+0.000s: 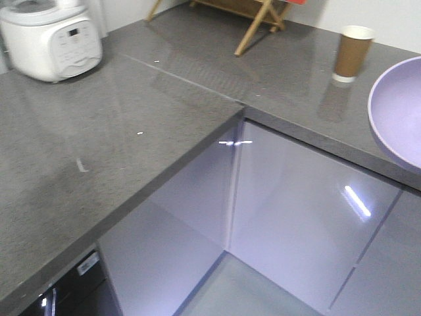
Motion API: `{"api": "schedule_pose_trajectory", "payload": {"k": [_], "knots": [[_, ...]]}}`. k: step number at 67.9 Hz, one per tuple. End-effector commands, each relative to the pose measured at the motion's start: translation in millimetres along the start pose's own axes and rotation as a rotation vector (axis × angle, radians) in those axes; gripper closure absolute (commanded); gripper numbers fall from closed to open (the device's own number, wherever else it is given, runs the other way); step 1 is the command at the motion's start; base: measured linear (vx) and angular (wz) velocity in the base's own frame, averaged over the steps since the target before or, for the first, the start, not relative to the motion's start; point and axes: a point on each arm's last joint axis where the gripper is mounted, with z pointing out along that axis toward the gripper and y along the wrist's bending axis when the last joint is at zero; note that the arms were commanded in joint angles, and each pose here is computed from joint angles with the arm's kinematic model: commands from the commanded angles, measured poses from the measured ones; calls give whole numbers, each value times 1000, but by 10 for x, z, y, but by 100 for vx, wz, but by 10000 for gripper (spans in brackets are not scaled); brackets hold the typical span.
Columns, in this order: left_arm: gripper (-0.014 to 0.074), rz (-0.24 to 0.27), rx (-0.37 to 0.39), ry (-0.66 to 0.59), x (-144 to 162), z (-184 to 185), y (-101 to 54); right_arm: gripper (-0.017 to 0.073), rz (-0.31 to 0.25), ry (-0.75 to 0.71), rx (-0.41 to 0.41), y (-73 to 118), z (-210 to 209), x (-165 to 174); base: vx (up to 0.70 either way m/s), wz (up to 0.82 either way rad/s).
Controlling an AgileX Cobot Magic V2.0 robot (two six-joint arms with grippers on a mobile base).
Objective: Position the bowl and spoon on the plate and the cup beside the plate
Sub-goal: 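Drive the base, carrying spoon and bowl, toward the counter with the plate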
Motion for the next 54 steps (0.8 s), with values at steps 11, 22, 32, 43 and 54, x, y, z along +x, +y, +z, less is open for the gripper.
{"api": "schedule_pose_trajectory", "payload": {"k": [11,22,32,43,54], "knots": [[600,3,14,-70,-35,-149,-5,565,-12,-95,7,-7,-103,-91,6,-49],[600,3,14,-70,-35,-149,-5,565,-12,-95,7,-7,-103,-91,6,-51],[600,3,14,-70,-35,-149,-5,565,-12,-95,7,-7,-103,-91,7,-50],[600,3,14,-70,-35,-149,-5,565,-12,-95,7,-7,-103,-91,8,-45],[600,3,14,-70,-35,-149,-5,565,-12,-95,7,-7,-103,-91,9,-39]]}}
